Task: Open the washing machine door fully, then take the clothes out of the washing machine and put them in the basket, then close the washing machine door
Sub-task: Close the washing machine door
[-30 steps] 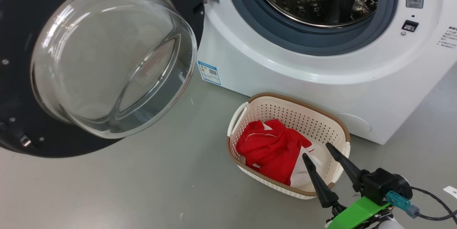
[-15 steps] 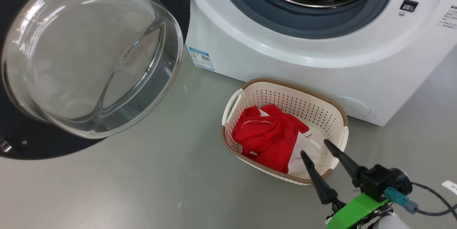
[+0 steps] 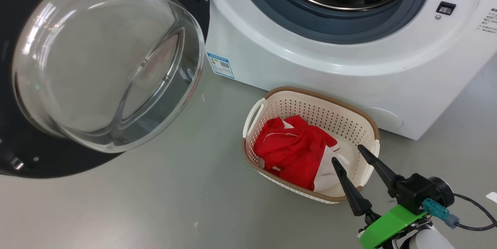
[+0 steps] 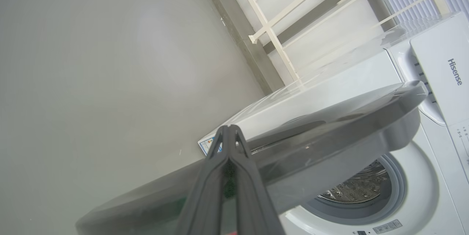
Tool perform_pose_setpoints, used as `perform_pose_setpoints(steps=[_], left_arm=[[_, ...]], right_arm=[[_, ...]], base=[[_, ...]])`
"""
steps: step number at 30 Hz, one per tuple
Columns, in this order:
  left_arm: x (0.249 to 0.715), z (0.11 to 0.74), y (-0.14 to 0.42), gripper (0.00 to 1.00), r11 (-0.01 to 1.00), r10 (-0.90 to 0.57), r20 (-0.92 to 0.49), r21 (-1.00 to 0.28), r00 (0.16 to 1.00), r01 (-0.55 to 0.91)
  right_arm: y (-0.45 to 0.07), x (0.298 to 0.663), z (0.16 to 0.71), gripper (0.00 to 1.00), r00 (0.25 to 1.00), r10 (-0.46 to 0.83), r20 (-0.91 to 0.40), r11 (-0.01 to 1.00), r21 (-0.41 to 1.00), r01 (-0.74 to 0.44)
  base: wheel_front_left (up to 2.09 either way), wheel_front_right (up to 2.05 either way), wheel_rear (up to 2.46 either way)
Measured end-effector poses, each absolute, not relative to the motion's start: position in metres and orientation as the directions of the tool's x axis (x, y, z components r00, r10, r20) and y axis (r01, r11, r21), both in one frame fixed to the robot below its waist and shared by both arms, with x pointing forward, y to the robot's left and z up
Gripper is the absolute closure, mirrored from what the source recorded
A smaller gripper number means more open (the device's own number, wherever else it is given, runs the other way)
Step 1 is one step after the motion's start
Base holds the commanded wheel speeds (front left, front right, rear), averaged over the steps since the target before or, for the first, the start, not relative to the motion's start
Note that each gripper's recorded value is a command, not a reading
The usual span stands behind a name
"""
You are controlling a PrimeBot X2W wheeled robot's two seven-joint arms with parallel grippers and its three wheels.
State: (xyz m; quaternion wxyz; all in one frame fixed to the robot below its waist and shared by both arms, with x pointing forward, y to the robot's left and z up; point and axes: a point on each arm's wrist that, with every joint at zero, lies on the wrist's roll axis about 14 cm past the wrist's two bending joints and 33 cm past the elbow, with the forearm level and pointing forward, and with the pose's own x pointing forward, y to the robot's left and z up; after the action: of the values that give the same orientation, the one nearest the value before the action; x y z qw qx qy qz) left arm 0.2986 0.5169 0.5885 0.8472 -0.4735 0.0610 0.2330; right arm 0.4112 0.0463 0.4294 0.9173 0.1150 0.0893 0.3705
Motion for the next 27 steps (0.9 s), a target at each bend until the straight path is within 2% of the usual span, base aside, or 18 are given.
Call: perform_pose_setpoints(steps=[12,20,27], left_arm=[[0.3,0.6,0.477,1.0,0.513,0.104,-0.343,-0.785,0.933,-0.346],[0.301,0.598,0.444,1.0,0.562,-0.036,-0.351,-0.781,0.936,-0.271],[0.307,0.618,0.41,1.0,0.573,-0.181,-0.276,-0.81,0.944,-0.127]], right_arm=[[0.042,0.413,0.449,0.0,0.732,0.681,-0.037,0.715,0.255,-0.652],[0.032,0.411,0.46,0.0,0.76,0.65,-0.018,0.738,0.252,-0.626],[0.02,0.408,0.466,0.0,0.786,0.618,-0.009,0.763,0.247,-0.598]], base=[[0.0,0.0,0.0],[0.0,0.0,0.0],[0.0,0.0,0.0]])
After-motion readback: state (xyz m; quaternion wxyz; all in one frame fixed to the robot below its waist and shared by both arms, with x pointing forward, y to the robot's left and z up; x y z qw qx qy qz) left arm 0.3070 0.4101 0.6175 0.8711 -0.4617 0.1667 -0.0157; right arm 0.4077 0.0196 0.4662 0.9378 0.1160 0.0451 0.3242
